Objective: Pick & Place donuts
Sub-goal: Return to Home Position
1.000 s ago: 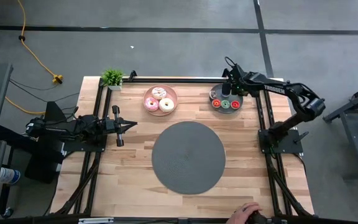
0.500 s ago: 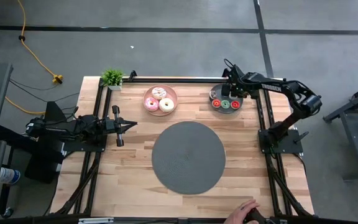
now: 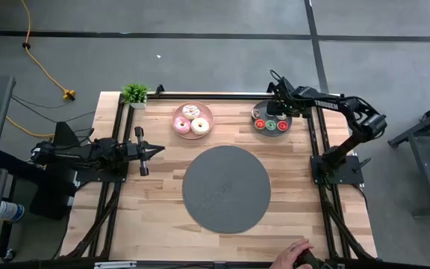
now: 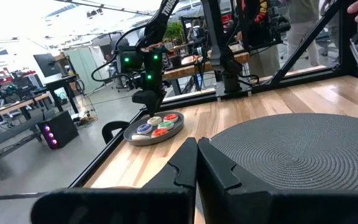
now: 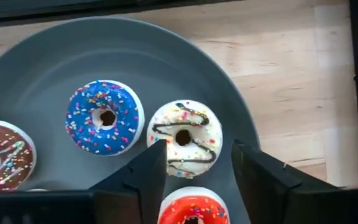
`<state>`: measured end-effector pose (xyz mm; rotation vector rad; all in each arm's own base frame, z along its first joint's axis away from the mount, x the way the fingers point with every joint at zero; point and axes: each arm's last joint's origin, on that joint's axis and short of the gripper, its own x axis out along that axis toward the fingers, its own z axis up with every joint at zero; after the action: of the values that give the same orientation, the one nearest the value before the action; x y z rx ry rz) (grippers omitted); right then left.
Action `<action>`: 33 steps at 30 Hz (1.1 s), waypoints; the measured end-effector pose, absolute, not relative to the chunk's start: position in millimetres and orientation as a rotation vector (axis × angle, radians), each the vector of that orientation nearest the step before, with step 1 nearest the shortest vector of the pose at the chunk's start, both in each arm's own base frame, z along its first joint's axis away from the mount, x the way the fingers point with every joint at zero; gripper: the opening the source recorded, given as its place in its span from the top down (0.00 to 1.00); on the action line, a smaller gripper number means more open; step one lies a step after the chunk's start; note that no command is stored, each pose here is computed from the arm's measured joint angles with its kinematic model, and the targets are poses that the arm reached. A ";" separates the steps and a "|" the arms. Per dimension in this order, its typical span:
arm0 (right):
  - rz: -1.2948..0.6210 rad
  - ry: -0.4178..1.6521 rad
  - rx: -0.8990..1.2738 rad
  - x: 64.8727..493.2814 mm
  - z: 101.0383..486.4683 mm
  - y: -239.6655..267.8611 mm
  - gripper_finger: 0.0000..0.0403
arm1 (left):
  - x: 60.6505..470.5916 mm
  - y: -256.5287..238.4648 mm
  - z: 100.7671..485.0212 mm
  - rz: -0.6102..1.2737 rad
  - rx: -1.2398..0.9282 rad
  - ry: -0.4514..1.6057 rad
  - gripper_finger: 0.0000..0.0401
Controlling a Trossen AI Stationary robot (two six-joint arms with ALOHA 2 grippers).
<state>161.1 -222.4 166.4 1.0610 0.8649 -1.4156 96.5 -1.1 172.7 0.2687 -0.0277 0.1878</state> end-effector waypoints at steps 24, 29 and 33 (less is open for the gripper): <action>-0.738 0.526 0.570 235.8 293.5 -112.0 0.54 | 96.5 -1.0 172.7 0.188 0.269 -0.028 1.00; -0.517 0.371 0.463 266.0 305.6 -64.0 0.54 | 96.5 -1.0 172.7 0.188 0.269 -0.028 1.00; -0.495 0.332 0.430 274.4 302.1 -38.2 0.54 | 96.5 -1.1 172.6 0.188 0.269 -0.028 1.00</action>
<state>274.4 -38.2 302.1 0.4304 0.3319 -0.4947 96.5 -1.1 172.6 0.2687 -0.0278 0.1879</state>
